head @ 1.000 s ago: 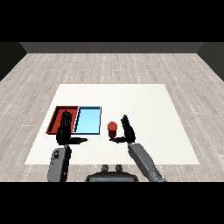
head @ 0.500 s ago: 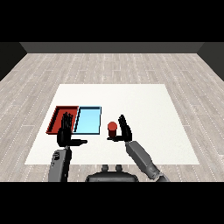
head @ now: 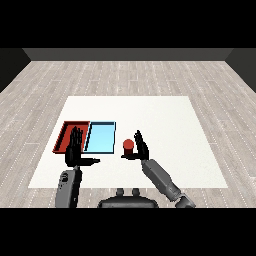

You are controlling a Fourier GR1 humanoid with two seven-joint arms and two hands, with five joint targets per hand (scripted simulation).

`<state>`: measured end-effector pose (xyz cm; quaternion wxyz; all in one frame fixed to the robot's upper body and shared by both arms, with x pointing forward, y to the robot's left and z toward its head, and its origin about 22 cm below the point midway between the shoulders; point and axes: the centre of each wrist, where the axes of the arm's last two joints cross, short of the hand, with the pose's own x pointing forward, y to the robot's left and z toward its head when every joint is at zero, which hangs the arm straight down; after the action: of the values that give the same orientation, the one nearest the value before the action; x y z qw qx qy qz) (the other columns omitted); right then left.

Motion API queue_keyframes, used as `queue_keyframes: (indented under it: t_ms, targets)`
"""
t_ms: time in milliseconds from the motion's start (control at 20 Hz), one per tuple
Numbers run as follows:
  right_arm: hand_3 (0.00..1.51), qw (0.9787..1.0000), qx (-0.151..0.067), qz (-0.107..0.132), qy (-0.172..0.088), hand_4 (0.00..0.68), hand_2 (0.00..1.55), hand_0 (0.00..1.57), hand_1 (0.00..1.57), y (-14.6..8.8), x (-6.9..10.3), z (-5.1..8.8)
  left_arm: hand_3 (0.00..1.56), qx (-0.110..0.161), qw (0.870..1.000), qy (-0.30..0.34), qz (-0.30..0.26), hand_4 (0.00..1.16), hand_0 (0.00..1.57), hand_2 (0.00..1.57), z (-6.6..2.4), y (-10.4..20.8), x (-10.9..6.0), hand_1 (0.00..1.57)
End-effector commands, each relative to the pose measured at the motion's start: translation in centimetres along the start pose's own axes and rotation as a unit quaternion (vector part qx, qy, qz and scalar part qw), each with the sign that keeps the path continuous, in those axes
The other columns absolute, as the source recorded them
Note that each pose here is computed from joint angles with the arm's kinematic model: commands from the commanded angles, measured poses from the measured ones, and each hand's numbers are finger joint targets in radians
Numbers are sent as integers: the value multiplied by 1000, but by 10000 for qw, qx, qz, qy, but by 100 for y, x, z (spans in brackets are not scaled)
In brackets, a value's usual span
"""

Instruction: Pick the red can and put it in the red box

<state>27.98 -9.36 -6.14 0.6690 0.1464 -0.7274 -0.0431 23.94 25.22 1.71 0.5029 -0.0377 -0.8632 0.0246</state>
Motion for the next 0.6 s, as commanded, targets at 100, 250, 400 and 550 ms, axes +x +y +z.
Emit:
queue_keyframes:
  t_ms: [100,250,400,550]
  targets:
    - [0,9998,-36,168,63,0,0,0,0,140,-181,6,0,4,10000,-19,66,0,0,0,86,-9,38,0]
    - [0,9999,38,85,52,0,0,0,0,59,-166,-83,0,-5,10000,56,-59,0,0,0,99,24,-39,0]
    - [0,9999,51,79,65,0,0,0,0,95,-54,-153,0,31,10000,-35,-82,0,0,0,50,-26,30,0]
    - [0,10000,-2,-74,61,0,0,0,0,96,-148,54,0,-34,10000,4,-61,0,0,0,-49,27,-32,0]
